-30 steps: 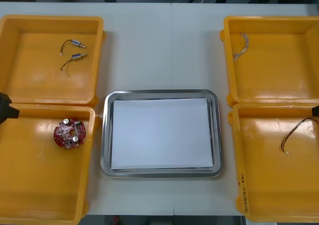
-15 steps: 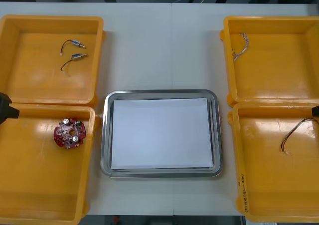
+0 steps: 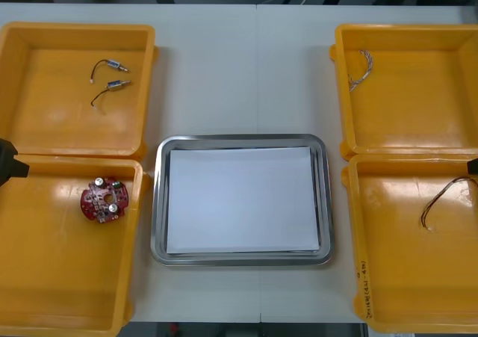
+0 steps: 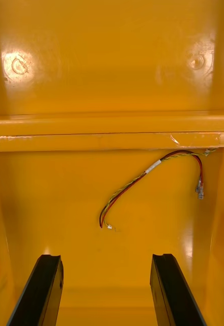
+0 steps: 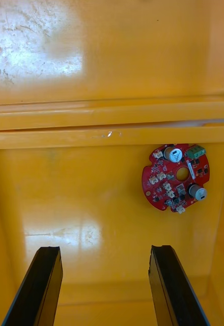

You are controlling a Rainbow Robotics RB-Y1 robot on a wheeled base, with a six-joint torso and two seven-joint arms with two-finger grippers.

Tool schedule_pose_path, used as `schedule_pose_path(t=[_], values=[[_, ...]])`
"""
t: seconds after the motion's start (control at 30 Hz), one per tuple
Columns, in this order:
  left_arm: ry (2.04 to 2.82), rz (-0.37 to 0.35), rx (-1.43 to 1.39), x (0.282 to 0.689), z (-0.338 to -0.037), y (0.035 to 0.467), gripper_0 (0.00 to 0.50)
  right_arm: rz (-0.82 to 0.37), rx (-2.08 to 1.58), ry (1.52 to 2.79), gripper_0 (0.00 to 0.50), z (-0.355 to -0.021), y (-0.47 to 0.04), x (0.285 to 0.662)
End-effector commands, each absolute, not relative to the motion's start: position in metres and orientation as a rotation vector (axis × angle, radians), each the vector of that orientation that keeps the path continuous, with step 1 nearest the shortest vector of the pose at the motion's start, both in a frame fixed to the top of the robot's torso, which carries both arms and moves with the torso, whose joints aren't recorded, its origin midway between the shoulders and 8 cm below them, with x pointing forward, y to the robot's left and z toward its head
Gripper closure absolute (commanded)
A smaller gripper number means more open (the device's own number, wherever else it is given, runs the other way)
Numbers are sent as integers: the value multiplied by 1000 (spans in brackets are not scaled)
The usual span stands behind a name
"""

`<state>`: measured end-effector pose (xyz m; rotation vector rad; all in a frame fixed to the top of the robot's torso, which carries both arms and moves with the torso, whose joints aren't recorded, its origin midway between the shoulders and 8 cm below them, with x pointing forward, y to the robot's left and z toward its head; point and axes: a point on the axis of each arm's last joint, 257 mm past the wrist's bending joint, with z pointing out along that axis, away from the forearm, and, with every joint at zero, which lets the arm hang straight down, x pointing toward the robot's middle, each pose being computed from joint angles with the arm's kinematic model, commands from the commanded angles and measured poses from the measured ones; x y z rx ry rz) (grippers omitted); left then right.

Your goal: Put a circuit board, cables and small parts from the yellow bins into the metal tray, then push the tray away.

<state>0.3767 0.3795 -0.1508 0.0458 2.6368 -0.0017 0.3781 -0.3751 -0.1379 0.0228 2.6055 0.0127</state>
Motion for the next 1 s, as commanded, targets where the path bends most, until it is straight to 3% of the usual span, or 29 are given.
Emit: schedule_pose_path(t=[0.03, 1.0], values=[[2616, 81, 25, 372, -137, 398, 0, 36, 23, 2568, 0, -128, -362, 384], [2616, 81, 25, 372, -137, 398, 0, 36, 23, 2568, 0, -128, -362, 384]])
